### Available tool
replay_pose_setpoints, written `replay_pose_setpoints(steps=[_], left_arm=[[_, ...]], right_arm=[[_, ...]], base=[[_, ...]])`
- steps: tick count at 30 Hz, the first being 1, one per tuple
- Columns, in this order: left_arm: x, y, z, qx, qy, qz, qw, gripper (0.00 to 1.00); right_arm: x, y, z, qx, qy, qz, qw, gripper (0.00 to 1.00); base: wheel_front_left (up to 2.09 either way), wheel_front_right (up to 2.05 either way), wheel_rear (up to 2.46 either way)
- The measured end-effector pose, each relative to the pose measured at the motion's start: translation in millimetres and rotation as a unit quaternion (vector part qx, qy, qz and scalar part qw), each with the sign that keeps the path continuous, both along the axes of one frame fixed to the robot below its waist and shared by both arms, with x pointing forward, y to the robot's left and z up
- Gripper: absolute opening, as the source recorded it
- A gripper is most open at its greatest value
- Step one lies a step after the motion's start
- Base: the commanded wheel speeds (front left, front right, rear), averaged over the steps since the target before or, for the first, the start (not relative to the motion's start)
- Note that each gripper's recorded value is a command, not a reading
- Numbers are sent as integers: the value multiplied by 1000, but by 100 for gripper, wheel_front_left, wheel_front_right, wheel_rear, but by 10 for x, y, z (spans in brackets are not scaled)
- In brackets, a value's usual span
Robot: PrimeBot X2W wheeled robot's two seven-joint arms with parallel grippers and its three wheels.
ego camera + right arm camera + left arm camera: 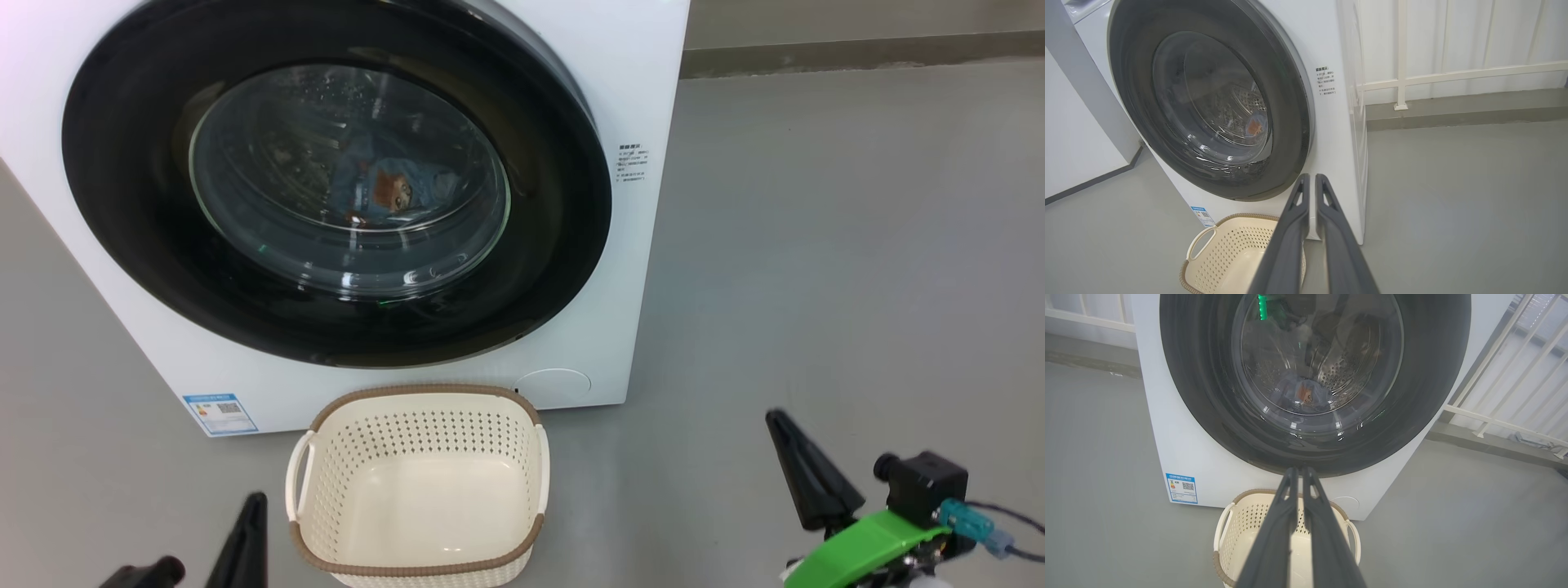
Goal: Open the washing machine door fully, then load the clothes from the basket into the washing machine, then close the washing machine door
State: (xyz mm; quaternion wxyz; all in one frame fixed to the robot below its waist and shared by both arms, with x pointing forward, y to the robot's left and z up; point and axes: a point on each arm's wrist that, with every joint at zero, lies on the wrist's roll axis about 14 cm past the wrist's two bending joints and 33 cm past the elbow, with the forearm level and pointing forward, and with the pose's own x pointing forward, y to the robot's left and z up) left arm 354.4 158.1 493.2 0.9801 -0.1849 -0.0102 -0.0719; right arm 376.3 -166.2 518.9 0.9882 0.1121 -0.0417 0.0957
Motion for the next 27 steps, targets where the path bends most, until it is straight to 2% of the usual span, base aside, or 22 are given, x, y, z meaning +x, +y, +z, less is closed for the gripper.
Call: replay_pose_setpoints(steps=[3, 27], left_arm=[[-39, -26, -97, -12, 19, 1, 1000, 0], [-15, 103, -173, -117, 56, 31, 991, 0]], right_arm=[[-54, 1, -134, 9, 23, -3, 1000, 0], [-8, -125, -179, 132, 58, -33, 989, 0]], base=[[0, 0, 0], [0, 0, 0]])
